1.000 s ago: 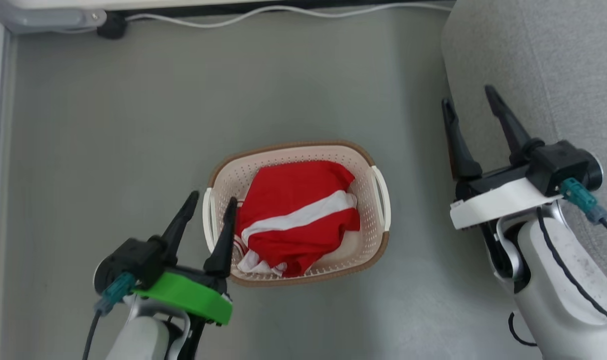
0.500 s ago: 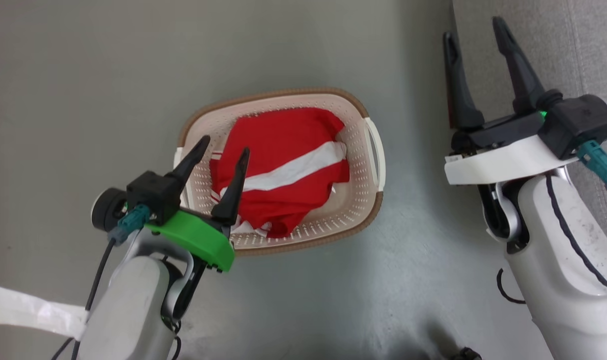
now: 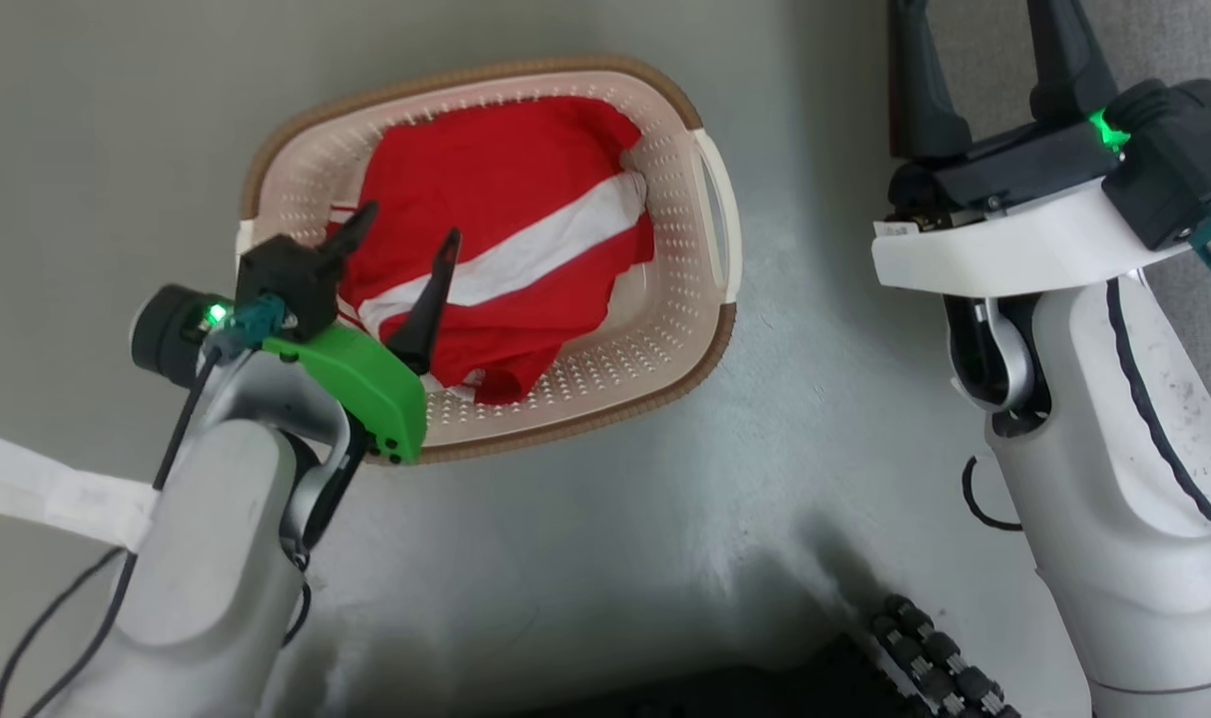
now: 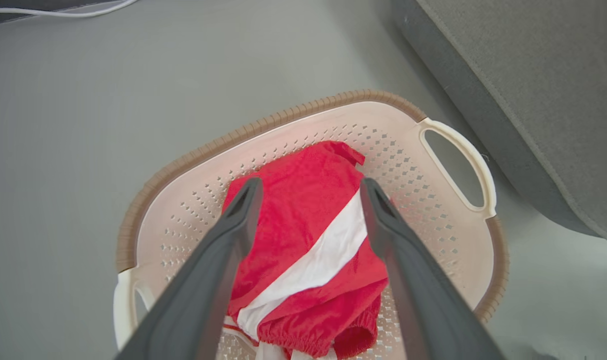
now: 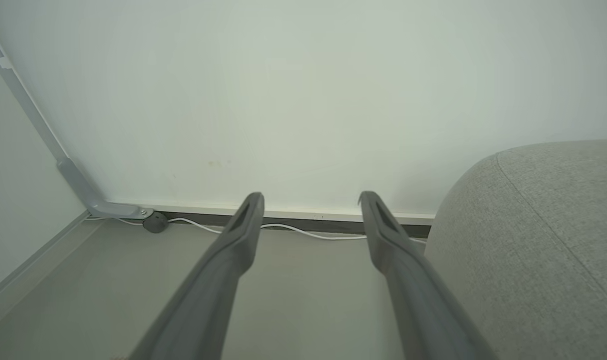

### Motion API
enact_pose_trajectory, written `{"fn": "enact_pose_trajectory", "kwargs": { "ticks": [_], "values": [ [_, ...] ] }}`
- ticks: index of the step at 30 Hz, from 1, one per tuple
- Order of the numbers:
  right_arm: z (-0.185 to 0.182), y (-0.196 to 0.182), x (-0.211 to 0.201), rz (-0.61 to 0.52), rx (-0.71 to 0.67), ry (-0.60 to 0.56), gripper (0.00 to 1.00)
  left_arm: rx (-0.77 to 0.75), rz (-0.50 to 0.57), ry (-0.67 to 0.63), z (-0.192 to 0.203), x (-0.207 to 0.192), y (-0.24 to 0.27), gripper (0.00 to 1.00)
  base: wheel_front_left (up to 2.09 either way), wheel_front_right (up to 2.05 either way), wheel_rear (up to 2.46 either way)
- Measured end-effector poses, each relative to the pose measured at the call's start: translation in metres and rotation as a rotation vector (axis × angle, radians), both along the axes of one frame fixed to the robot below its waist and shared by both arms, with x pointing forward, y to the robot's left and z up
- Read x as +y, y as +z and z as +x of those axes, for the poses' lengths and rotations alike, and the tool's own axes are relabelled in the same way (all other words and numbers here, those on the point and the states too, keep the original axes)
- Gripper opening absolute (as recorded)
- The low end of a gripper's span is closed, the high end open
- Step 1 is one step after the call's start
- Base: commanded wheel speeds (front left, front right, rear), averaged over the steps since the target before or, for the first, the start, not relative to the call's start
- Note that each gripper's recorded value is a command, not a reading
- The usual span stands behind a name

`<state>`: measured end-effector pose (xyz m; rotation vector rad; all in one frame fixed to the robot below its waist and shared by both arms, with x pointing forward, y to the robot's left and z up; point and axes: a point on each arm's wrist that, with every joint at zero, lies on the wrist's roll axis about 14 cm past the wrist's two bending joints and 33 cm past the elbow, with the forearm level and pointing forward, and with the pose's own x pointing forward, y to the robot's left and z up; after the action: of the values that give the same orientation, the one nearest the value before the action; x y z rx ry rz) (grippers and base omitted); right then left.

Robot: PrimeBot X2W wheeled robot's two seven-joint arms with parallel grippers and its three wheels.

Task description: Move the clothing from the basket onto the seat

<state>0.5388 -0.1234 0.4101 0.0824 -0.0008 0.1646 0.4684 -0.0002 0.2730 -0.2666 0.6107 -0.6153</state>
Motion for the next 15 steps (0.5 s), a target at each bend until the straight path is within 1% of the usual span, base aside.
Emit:
{"fn": "enact_pose_trajectory", "kwargs": {
  "ticks": [6,12,15],
  "values": [
    [0.007,-0.021,-0.009,-0.011,0.031,-0.018,1.0,0.059,0.018,-0.054,0.0,-0.01,-0.031,1.0,0.0,0.0,0.0],
    [0.007,-0.046,-0.019,-0.027,0.078,-0.045,1.0,0.181,0.052,-0.107,-0.021,-0.016,-0.073,1.0,0.0,0.0,0.0],
    [0.006,-0.054,-0.026,-0.037,0.096,-0.061,1.0,0.232,0.053,-0.135,-0.032,-0.022,-0.086,1.0,0.0,0.0,0.0]
  ]
}}
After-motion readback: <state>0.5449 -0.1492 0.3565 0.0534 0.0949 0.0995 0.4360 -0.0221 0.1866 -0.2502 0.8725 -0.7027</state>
